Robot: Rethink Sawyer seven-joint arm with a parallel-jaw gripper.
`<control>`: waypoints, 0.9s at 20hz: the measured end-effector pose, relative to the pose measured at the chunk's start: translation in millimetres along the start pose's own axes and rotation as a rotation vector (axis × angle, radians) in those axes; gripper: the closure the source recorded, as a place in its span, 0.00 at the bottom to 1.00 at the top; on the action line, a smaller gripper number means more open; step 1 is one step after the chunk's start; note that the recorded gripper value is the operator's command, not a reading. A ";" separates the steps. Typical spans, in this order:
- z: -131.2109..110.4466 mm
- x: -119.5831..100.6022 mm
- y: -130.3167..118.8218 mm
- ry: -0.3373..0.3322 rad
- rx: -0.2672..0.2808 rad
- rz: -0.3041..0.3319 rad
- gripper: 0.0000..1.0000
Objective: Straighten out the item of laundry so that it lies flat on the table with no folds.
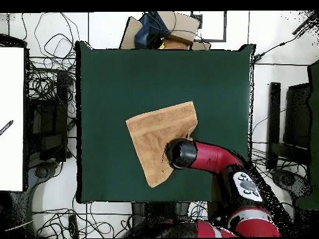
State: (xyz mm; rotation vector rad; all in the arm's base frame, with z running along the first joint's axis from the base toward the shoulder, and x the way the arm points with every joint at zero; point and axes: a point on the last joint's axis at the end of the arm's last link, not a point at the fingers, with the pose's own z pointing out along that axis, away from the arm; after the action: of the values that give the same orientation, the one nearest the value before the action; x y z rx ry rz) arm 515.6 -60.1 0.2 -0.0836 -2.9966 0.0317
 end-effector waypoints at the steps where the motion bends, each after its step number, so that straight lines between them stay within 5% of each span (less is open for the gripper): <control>1: -1.1 -0.3 -0.3 0.000 0.000 0.001 1.00; 18: -4.5 -2.1 -4.7 -0.007 0.001 0.011 1.00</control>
State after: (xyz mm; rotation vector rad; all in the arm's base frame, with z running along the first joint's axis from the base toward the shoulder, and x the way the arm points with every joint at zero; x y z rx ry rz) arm 518.1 -64.8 4.5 -0.0994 -3.0032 0.0346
